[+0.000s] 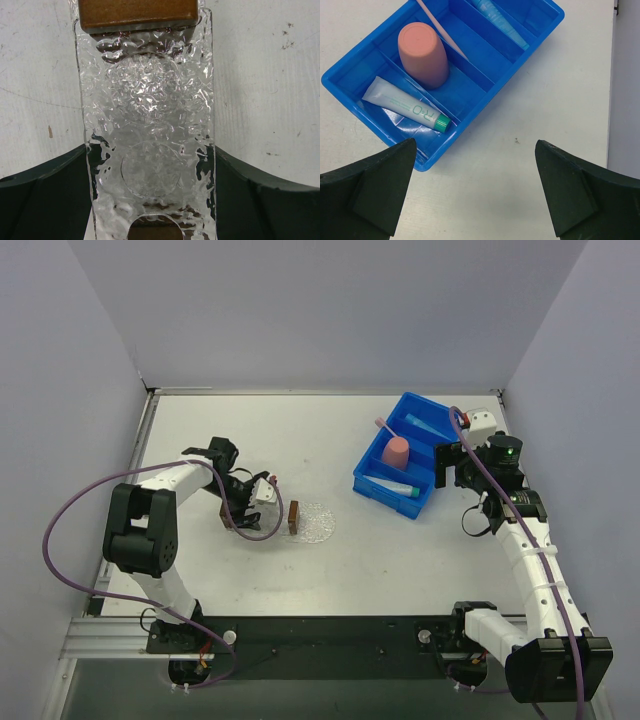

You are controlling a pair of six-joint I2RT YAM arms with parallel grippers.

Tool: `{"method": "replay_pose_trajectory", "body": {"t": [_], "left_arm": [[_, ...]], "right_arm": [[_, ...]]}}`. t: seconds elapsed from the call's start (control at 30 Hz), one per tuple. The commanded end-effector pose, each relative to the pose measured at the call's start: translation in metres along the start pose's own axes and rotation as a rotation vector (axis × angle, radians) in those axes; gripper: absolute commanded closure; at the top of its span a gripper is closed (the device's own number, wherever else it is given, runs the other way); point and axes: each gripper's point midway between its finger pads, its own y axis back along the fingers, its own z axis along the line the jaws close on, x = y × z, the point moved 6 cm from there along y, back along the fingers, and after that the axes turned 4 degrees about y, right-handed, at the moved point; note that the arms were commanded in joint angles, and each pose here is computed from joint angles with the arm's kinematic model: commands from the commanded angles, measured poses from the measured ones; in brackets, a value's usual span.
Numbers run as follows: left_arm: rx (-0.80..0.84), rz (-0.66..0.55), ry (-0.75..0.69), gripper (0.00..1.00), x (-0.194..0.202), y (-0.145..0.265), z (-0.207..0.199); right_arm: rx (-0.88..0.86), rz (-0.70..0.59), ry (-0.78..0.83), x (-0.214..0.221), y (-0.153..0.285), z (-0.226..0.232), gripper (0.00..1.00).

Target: Prepare toiletry sets of a toothbrush and toothpaste on the tray

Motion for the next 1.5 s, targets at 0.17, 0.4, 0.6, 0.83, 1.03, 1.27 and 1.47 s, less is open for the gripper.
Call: {"method": "replay_pose_trajectory", "body": {"t": [0.17, 0.4, 0.6, 0.83, 1.03, 1.27, 1.47], "left_arm": [[0.001, -0.017, -0.001, 0.3, -0.002, 0.0, 0.006], [-0.004, -0.015, -0.002, 0.25, -0.003, -0.003, 0.008], [-0.015, -0.011, -0.006, 0.13, -0.005, -0.003, 0.01], [-0.016, -0.013, 0.0, 0.05, -0.008, -0.001, 0.009], [-0.016, -0.022, 0.002, 0.04, -0.011, 0.001, 0.009], [-0.026, -0.032, 0.002, 0.04, -0.017, 0.006, 0.012], [-0.032, -0.033, 0.003, 0.04, -0.02, 0.009, 0.013]], "right_arm": [[0.0, -0.016, 0.0, -0.006, 0.001, -0.002, 0.0], [-0.001, -0.016, 0.003, -0.006, 0.001, -0.002, 0.0], [-0.001, -0.018, 0.003, -0.007, 0.001, -0.002, 0.0], [-0.001, -0.016, 0.002, -0.006, 0.001, -0.002, 0.0], [-0.001, -0.018, 0.002, -0.006, 0.001, -0.002, 0.0], [-0.001, -0.016, 0.0, -0.006, 0.001, -0.002, 0.0], [-0.002, -0.016, 0.003, -0.006, 0.001, -0.002, 0.0]]}}
